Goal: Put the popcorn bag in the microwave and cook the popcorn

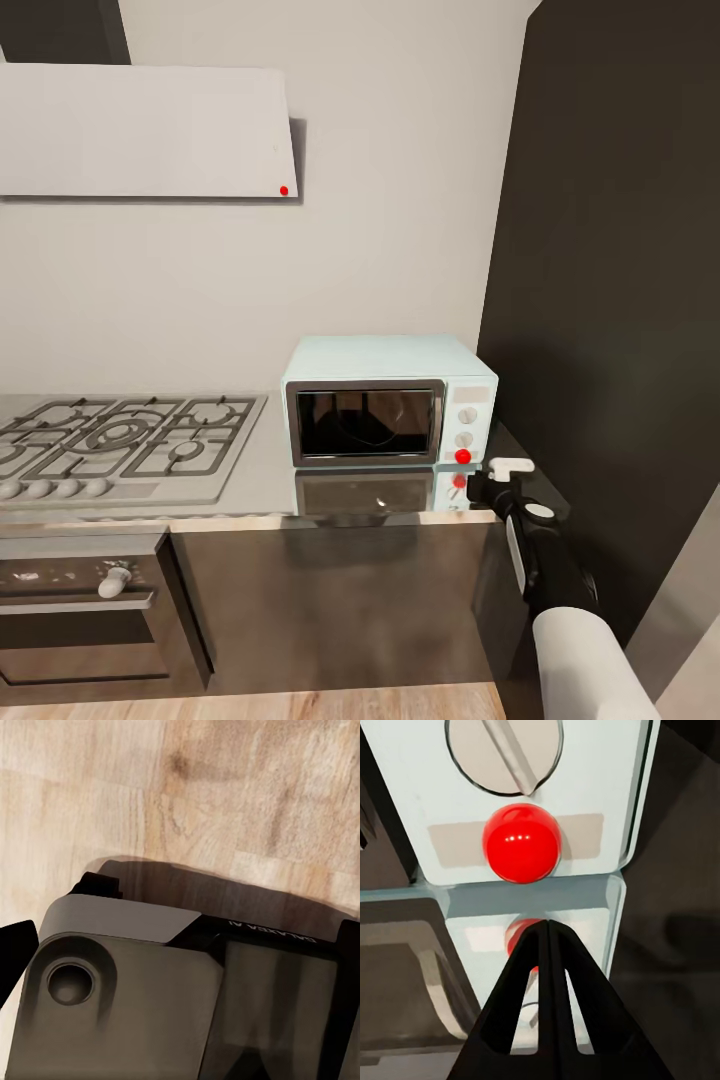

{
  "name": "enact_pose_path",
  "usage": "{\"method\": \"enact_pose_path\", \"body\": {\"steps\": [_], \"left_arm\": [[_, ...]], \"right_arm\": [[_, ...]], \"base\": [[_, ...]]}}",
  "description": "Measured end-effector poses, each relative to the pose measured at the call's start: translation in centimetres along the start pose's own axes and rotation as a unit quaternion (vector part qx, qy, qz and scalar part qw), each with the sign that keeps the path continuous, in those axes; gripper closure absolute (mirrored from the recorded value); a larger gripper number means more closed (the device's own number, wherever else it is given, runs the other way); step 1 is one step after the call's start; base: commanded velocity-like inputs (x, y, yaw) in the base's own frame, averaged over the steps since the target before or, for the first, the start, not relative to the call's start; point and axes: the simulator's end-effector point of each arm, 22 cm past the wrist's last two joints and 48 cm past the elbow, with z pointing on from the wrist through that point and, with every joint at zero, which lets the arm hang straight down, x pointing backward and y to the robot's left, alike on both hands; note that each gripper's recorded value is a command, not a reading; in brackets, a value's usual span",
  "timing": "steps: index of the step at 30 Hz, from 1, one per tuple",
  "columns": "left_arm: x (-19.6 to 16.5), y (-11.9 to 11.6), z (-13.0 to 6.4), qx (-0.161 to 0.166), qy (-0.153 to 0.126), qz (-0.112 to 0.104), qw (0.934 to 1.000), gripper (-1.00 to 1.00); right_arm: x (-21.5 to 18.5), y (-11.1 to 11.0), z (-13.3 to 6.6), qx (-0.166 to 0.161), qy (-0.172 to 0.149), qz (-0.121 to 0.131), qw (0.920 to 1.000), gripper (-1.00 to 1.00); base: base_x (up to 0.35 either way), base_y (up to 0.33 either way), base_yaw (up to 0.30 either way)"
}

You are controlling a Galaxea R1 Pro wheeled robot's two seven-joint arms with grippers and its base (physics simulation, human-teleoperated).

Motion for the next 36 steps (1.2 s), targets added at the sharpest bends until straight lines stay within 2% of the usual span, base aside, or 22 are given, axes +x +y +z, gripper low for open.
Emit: {"method": "enact_pose_path", "body": {"steps": [13,18,26,36], "left_arm": [[0.0,0.1,0.0,-0.001,0.000,0.001,1.0000,-1.00],[0.0,0.1,0.0,-0.001,0.000,0.001,1.0000,-1.00],[0.0,0.1,0.0,-0.001,0.000,0.000,1.0000,-1.00],[0.2,0.1,-1.1,0.003,-0.013,0.001,0.9999,-1.00]], "right_arm": [[0.0,-0.1,0.0,0.001,0.000,0.001,1.0000,1.00],[1.7,0.5,0.3,-0.004,0.018,0.000,0.9998,1.00],[2.0,0.6,0.3,-0.006,0.021,0.000,0.9998,1.00],[3.0,0.7,-2.3,-0.007,0.027,0.001,0.9996,1.00]], "base": [[0.089,0.000,0.000],[0.143,0.000,0.000],[0.143,0.000,0.000],[0.123,0.000,0.000]]}}
